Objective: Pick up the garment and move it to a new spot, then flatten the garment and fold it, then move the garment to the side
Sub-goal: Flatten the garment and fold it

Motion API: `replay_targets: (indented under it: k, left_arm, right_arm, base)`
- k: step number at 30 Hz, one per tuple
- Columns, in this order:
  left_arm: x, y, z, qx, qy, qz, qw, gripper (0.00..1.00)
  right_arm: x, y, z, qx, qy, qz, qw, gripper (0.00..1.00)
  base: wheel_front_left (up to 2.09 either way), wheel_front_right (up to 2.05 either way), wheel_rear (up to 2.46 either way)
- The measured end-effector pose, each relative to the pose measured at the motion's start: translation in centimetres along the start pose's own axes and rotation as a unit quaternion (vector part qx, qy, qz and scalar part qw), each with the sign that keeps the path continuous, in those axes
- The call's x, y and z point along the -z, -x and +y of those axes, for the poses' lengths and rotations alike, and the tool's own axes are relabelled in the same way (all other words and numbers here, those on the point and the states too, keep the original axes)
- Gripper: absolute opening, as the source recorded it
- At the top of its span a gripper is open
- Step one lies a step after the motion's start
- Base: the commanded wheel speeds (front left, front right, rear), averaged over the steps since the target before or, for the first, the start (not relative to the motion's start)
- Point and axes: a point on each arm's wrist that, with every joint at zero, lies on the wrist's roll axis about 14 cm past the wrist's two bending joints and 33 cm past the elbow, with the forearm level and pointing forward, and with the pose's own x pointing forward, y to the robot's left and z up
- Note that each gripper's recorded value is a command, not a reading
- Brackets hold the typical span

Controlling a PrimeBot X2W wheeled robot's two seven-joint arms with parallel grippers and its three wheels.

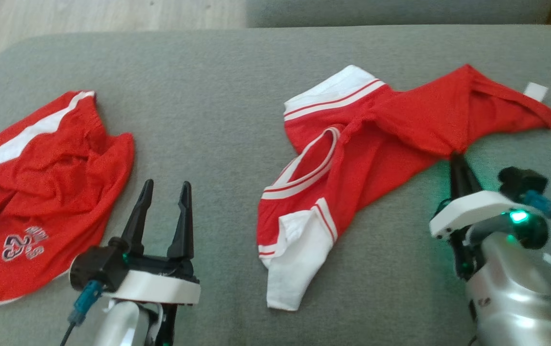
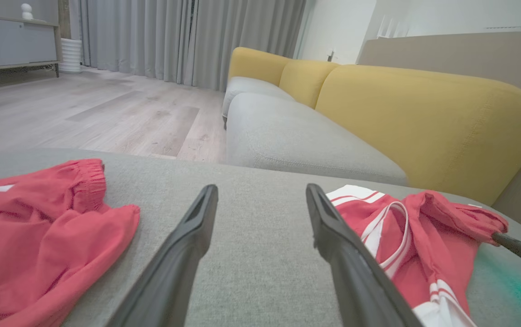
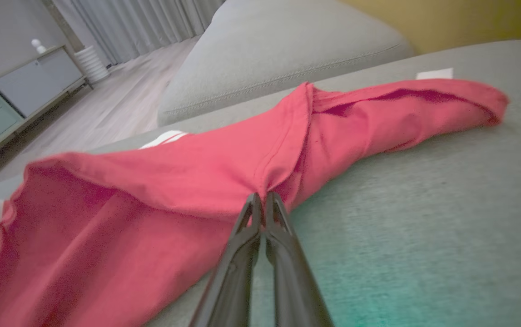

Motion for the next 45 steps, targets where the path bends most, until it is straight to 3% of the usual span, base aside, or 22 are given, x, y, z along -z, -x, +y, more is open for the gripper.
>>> replay_targets:
  k: [5, 12, 17, 18, 19, 24, 29, 34, 37, 45]
  left_arm:
    - [-0.6, -0.7, -0.9, 0.014, 0.005, -0.011, 1.0, 1.0]
    - [-0.6, -0.7, -2.8, 0.039, 0.011, -0.012, 0.999, 1.0]
    - [-0.8, -0.3, -4.7, 0.066, 0.011, -0.015, 0.998, 1.0]
    - [-1.0, -0.4, -5.1, 0.071, 0.01, -0.017, 0.997, 1.0]
    - [-1.2, -0.5, -5.4, 0.076, 0.01, -0.02, 0.997, 1.0]
    - [-1.7, -0.7, -6.5, 0.091, 0.01, -0.027, 0.995, 1.0]
    - [-1.7, -0.7, -6.4, 0.089, 0.016, -0.027, 0.996, 1.0]
    - [-1.8, -0.4, -5.7, 0.079, 0.016, -0.029, 0.996, 1.0]
    - [-1.9, -0.3, -5.5, 0.075, 0.016, -0.031, 0.997, 1.0]
    - [-2.3, 0.3, -3.9, 0.05, 0.023, -0.038, 0.998, 1.0]
  right_arm:
    - [-3.7, 1.7, -4.5, 0.061, 0.009, -0.061, 0.996, 0.0]
    - [-2.5, 9.5, -13.7, 0.197, 0.032, -0.038, 0.979, 0.0]
    - [-3.6, 13.2, -15.2, 0.223, 0.024, -0.036, 0.974, 0.0]
    - [-3.7, 13.8, -15.3, 0.225, 0.022, -0.038, 0.973, 0.2]
    - [-3.7, 14.5, -15.5, 0.23, 0.023, -0.038, 0.972, 1.0]
    - [-4.6, 17.0, -16.7, 0.253, 0.03, -0.056, 0.965, 1.0]
    - [-7.6, 16.6, -15.3, 0.233, 0.058, -0.105, 0.965, 1.0]
    - [-12.3, 14.7, -9.4, 0.144, 0.089, -0.202, 0.965, 1.0]
    - [-12.9, 13.9, -7.2, 0.11, 0.092, -0.218, 0.965, 1.0]
    - [-9.9, 10.6, -2.2, 0.025, 0.056, -0.179, 0.982, 1.0]
  base:
    - [0.0, 0.0, 0.0]
    - [0.0, 0.0, 0.0]
    - [0.0, 0.0, 0.0]
    - [0.0, 0.0, 0.0]
    - [0.0, 0.0, 0.0]
    - [0.0, 0.0, 0.0]
    - [0.0, 0.0, 0.0]
    - [0.0, 0.0, 0.0]
    - [0.0, 0.0, 0.0]
    - [0.0, 0.0, 0.0]
